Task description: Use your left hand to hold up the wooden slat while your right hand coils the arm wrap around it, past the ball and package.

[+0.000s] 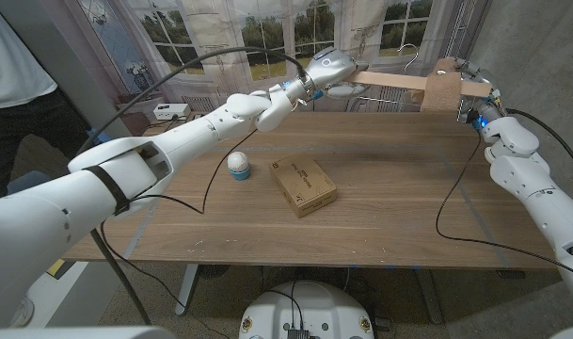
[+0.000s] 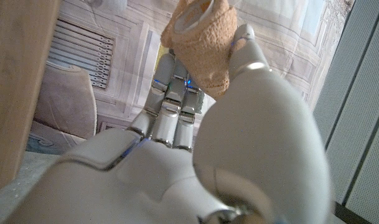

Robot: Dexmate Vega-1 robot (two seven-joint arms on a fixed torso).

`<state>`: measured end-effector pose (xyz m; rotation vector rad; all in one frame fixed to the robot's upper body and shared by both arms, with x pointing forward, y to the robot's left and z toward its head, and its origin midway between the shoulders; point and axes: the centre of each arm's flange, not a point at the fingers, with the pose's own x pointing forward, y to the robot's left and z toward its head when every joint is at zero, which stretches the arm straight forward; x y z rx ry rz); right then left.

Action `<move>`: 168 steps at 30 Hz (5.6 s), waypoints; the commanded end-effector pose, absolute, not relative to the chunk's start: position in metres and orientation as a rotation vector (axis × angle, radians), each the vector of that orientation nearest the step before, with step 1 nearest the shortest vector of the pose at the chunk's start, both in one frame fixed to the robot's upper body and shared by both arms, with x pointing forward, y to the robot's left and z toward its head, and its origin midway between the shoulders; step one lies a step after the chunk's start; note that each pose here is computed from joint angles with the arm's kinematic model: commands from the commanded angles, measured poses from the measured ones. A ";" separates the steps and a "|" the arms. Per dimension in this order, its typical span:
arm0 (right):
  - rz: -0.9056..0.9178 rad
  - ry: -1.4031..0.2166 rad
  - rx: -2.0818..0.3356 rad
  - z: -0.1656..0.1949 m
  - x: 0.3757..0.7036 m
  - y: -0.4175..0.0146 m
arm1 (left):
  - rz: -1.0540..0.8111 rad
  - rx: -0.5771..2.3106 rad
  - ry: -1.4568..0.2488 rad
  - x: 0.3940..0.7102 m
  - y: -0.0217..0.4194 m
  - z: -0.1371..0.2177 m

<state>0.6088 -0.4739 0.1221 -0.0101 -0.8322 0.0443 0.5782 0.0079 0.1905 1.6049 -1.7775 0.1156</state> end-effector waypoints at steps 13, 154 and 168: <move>0.237 -0.436 -0.288 0.093 0.594 -0.468 | 0.254 1.680 -1.724 0.571 0.006 0.187; 0.090 -0.581 -0.328 0.057 0.521 -0.455 | -0.664 1.694 -0.247 0.506 -0.007 0.160; 0.124 -0.591 -0.337 0.068 0.529 -0.449 | -0.433 1.729 -0.191 0.505 0.007 0.163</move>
